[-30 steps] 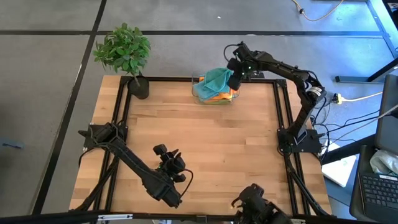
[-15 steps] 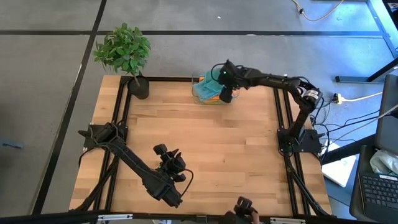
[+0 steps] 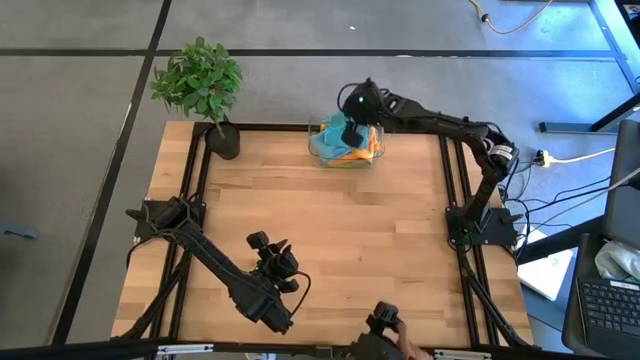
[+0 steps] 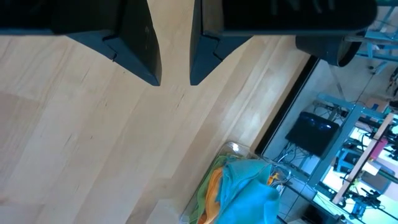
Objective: Fold microfiber towels
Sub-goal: Put the folded blue microfiber towel into the transparent bin
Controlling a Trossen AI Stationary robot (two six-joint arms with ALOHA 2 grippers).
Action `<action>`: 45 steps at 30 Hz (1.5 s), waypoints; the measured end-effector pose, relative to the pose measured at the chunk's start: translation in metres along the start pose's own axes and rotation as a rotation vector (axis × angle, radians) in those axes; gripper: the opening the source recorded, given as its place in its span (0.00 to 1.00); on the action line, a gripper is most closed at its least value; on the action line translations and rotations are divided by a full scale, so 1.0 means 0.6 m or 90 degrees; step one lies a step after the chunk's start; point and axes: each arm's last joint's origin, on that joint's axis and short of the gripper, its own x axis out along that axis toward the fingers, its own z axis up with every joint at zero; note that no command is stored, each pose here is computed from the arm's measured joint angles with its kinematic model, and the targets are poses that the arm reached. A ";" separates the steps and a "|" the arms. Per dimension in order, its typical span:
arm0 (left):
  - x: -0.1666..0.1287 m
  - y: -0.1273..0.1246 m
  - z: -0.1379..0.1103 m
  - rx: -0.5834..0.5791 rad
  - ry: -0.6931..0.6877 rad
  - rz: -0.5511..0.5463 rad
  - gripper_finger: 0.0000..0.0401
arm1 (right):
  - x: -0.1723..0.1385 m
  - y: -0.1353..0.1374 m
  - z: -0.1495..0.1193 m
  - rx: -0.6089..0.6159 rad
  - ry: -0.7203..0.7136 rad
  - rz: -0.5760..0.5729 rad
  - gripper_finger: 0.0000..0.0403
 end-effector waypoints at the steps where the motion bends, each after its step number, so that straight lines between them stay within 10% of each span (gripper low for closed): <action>1: 0.000 0.000 0.000 0.000 0.000 0.000 0.19 | -0.003 -0.009 0.009 -0.001 -0.024 -0.012 0.49; 7: 0.000 0.000 0.000 0.000 0.000 0.000 0.19 | -0.005 -0.084 0.027 0.053 -0.156 -0.086 0.49; 15: -0.007 -0.002 -0.004 0.000 -0.010 -0.004 0.19 | -0.008 -0.054 -0.030 0.091 0.020 0.101 0.48; 22: -0.006 -0.002 -0.003 -0.003 -0.019 -0.002 0.19 | 0.068 -0.025 -0.047 0.099 0.047 0.127 0.42; 34: -0.006 -0.002 -0.003 -0.003 -0.018 -0.002 0.19 | 0.062 -0.086 0.018 0.125 -0.159 0.008 0.41; 45: -0.006 -0.003 -0.002 -0.005 -0.019 -0.004 0.19 | 0.069 -0.091 -0.051 0.120 0.074 0.081 0.41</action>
